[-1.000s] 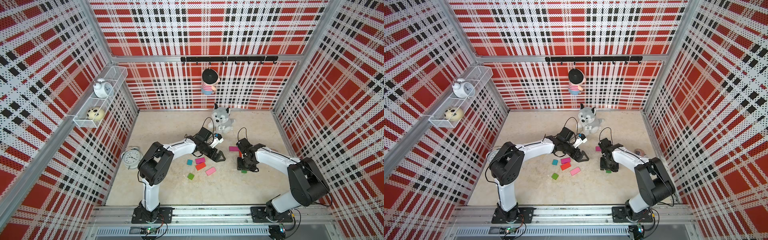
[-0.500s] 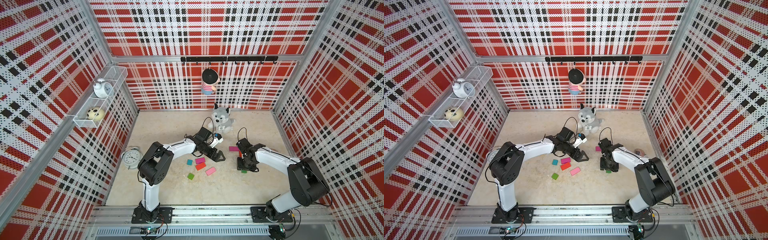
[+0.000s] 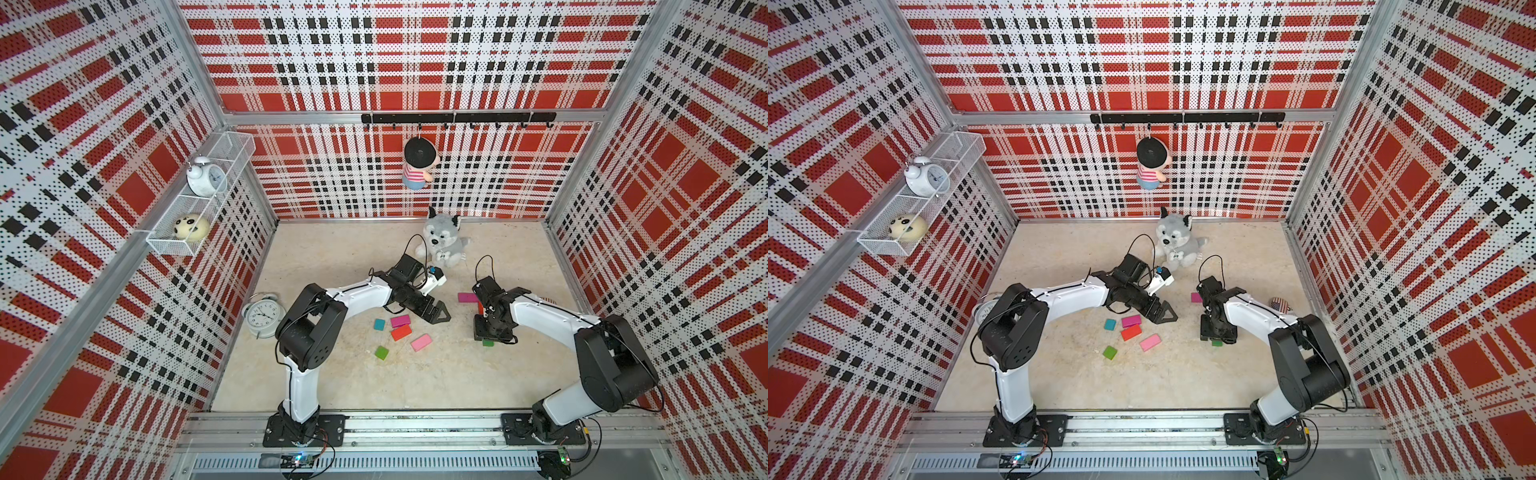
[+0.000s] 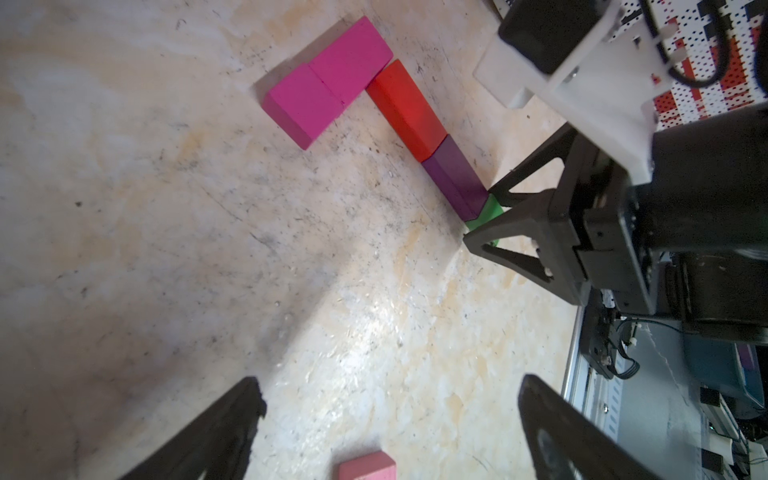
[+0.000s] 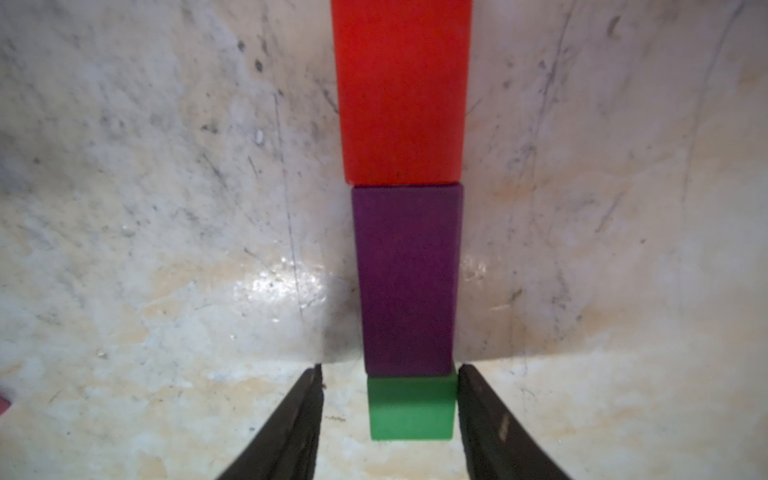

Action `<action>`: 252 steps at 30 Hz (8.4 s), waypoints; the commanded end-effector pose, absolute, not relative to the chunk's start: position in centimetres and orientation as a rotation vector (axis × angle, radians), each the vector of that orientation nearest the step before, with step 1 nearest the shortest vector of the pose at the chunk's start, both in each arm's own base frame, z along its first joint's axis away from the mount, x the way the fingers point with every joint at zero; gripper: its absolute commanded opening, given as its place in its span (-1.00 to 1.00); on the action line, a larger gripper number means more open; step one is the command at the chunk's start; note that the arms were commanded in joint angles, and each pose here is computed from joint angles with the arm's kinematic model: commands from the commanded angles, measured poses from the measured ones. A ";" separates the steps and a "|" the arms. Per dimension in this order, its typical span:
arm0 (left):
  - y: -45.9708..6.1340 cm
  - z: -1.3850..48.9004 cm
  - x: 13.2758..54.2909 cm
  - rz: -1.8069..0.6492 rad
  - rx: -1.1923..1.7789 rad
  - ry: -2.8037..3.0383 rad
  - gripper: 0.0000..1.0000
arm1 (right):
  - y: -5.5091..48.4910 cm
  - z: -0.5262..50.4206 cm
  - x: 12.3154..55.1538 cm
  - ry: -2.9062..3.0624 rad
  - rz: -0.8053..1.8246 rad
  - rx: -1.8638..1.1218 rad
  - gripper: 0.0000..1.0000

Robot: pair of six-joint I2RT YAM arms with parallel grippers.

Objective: Assemble the number 7 with building blocks
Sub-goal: Assemble the building block at the center of the board, then pick up the building block from the center of the board, then place the building block at the center of the board, then pick up the building block from the center of the board.

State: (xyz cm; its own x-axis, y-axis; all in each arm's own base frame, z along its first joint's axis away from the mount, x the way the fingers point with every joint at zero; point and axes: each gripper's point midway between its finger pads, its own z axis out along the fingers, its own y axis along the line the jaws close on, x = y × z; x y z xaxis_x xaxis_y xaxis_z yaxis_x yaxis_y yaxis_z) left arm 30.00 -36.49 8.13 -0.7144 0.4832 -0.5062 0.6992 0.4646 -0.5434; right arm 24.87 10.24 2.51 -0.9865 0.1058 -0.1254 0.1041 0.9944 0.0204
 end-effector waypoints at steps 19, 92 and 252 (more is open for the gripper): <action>-34.7 8.2 33.6 -0.886 0.895 2.452 0.96 | 9.1 11.3 31.0 2.774 0.037 0.229 0.70; -15.7 3.6 29.4 -0.041 -0.138 2.633 0.27 | 23.1 14.4 42.4 2.372 0.917 -0.288 0.53; -6.6 8.8 39.0 -0.448 -0.624 2.357 0.97 | 34.1 -0.3 29.9 2.409 0.095 -1.738 0.14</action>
